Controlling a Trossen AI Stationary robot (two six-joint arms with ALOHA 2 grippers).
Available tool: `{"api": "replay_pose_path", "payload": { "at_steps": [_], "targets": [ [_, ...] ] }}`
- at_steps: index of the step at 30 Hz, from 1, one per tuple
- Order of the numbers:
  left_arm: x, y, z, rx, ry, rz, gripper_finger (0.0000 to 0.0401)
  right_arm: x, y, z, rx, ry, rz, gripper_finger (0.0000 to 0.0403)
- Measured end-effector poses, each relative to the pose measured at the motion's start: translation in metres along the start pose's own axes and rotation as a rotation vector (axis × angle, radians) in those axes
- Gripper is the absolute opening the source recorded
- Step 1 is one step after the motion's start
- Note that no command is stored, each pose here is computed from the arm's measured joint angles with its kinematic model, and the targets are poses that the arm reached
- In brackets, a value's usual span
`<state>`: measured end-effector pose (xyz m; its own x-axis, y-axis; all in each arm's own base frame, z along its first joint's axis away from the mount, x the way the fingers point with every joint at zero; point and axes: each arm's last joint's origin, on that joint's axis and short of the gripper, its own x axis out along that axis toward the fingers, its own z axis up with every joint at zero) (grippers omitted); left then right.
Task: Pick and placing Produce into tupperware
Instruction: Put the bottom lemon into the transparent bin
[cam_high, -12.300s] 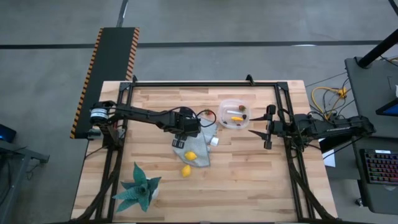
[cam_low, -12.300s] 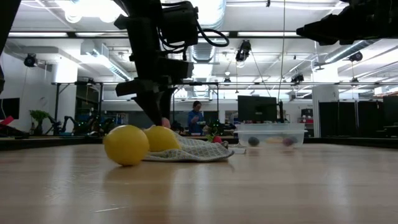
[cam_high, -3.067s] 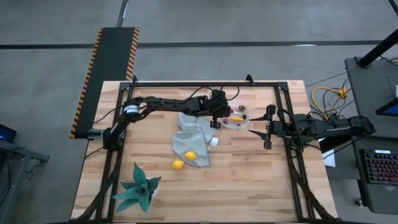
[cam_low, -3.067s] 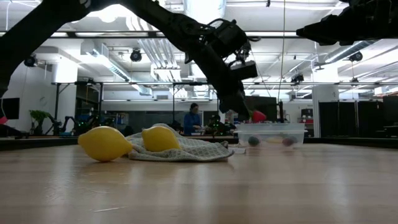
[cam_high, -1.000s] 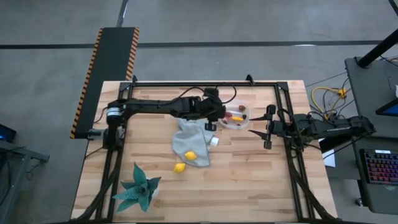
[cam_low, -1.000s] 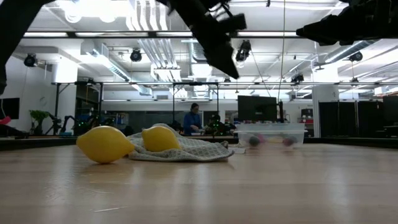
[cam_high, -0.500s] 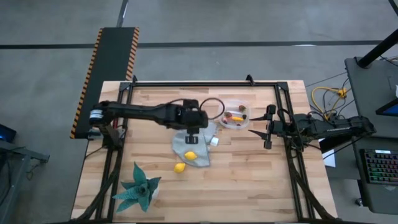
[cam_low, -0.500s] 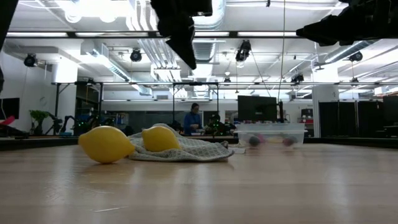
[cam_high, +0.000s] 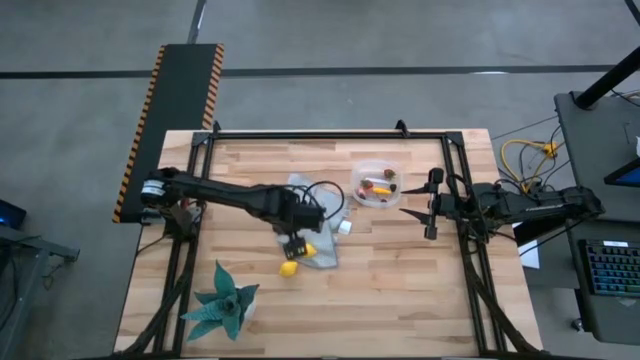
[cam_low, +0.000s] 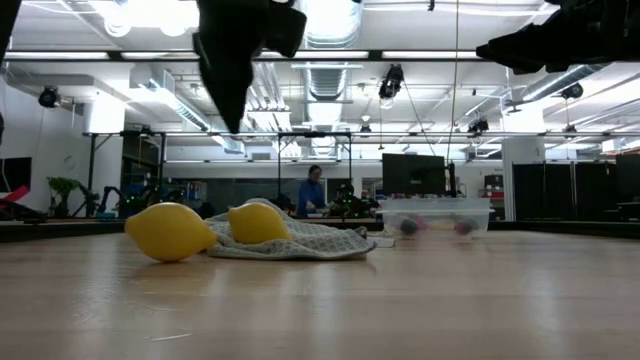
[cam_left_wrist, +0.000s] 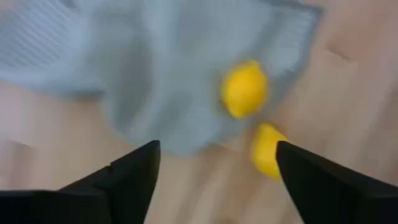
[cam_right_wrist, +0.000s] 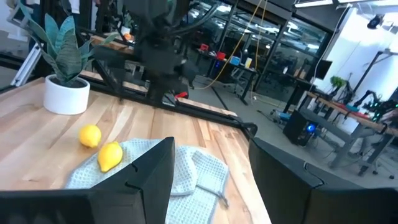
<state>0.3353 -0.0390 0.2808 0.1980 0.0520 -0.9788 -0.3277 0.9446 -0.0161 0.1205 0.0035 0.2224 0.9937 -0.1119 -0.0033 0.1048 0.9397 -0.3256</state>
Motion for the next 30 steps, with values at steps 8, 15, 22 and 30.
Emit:
{"api": "replay_pose_path", "payload": {
  "at_steps": [8,15,22,30],
  "targets": [
    [0.022,-0.022,-0.018,-0.332,0.204,-0.110,0.0314,0.004,0.002,-0.004,0.081,0.037,0.012,0.0199],
    [0.048,-0.034,-0.024,-0.362,0.233,-0.015,0.0304,0.009,0.004,-0.006,0.075,0.064,0.020,0.0199],
    [0.075,-0.042,-0.024,-0.325,0.284,0.018,0.0303,0.010,0.004,-0.006,0.075,0.063,0.020,0.0199],
    [0.094,-0.055,-0.021,-0.275,0.275,-0.025,0.0303,0.010,0.004,-0.006,0.074,0.061,0.020,0.0199]
  ]
}}
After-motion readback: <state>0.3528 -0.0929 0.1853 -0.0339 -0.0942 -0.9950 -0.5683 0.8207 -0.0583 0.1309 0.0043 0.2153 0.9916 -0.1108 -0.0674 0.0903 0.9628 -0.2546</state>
